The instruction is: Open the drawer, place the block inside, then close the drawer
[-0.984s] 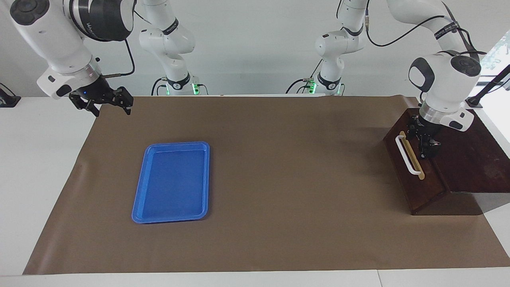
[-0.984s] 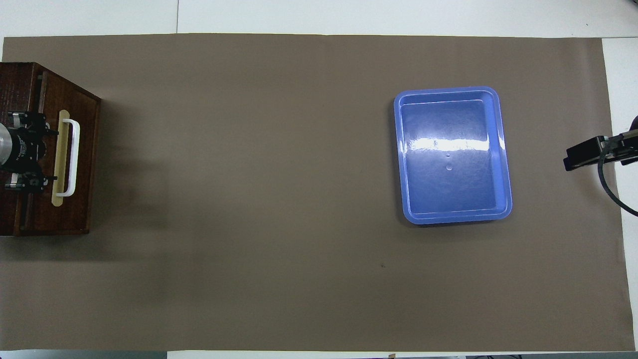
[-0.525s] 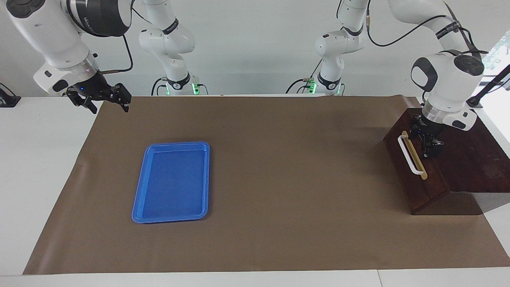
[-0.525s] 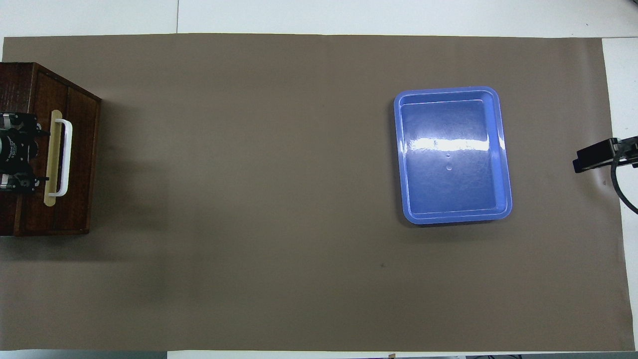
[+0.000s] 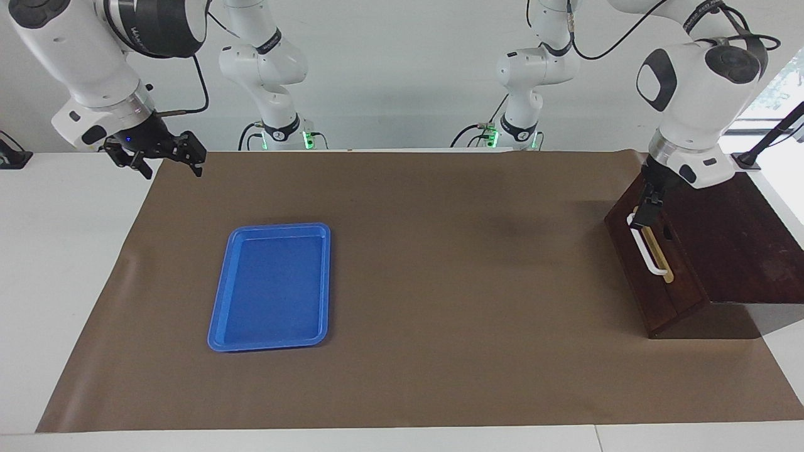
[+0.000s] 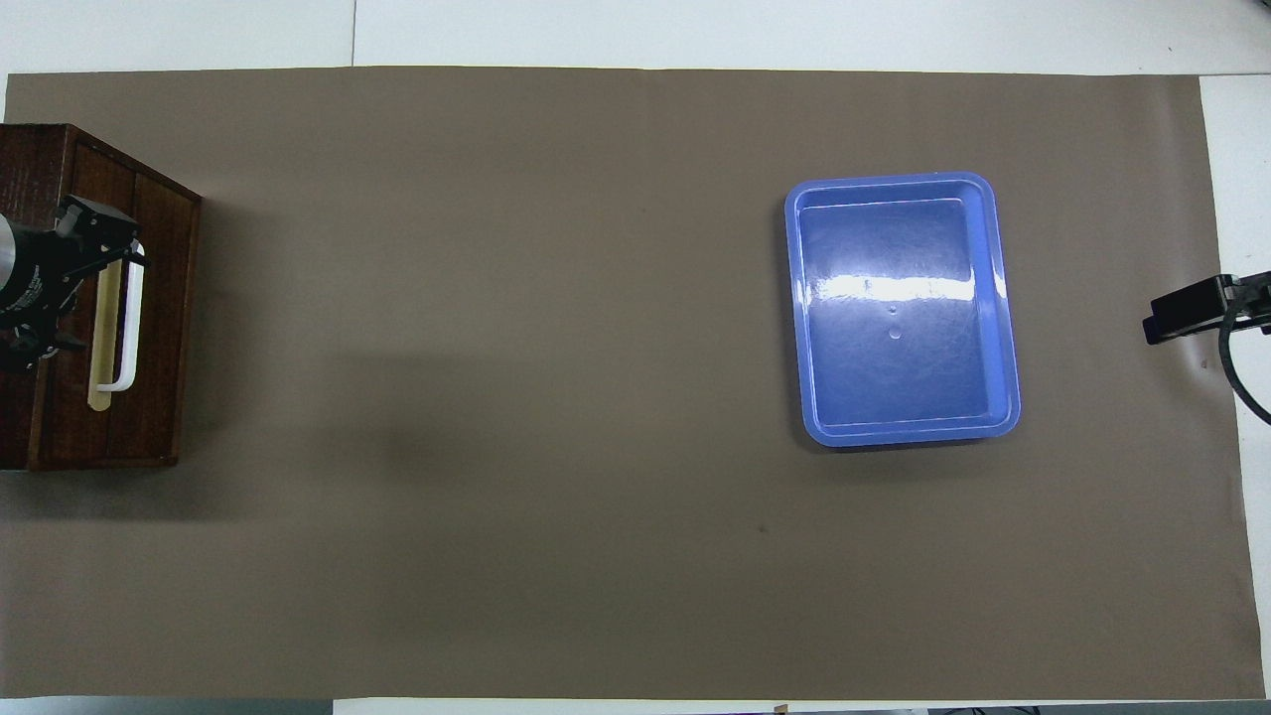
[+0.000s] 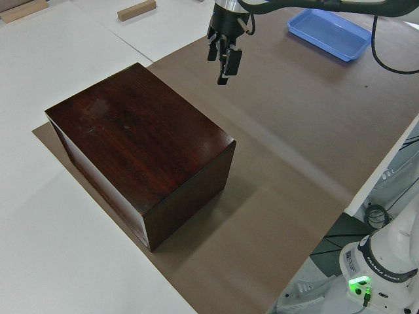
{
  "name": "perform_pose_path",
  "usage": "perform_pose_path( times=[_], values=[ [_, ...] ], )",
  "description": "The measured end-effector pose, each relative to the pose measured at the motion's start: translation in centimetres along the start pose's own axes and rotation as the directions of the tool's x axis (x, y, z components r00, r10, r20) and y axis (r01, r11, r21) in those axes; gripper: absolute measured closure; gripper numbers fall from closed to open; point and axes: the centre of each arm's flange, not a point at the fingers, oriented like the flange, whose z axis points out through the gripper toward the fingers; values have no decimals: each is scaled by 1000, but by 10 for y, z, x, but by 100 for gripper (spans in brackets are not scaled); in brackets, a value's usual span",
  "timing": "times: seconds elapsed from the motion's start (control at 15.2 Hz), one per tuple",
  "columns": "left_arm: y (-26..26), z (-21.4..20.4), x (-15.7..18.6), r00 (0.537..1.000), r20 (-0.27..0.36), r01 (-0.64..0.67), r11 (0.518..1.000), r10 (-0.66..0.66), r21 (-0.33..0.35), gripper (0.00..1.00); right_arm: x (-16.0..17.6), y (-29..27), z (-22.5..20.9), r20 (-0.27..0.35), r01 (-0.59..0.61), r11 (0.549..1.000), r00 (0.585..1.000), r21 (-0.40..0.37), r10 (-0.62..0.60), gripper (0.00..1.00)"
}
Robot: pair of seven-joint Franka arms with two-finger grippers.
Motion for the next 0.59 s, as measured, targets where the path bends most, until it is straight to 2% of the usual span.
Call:
perform_pose_path(
  times=[0.13,0.26,0.59],
  values=[
    [-5,-15,-14,979,24,-204,979,204,19,0,0,0,0,0,1,1000,1000,0,-1,0],
    [0,-21,-29,934,41,-355,934,354,24,0,0,-2,0,0,4,1000,1000,0,-4,0],
    [9,-23,-42,824,79,-559,828,561,-47,0,0,-3,0,0,6,1000,1000,-1,-6,0]
  ],
)
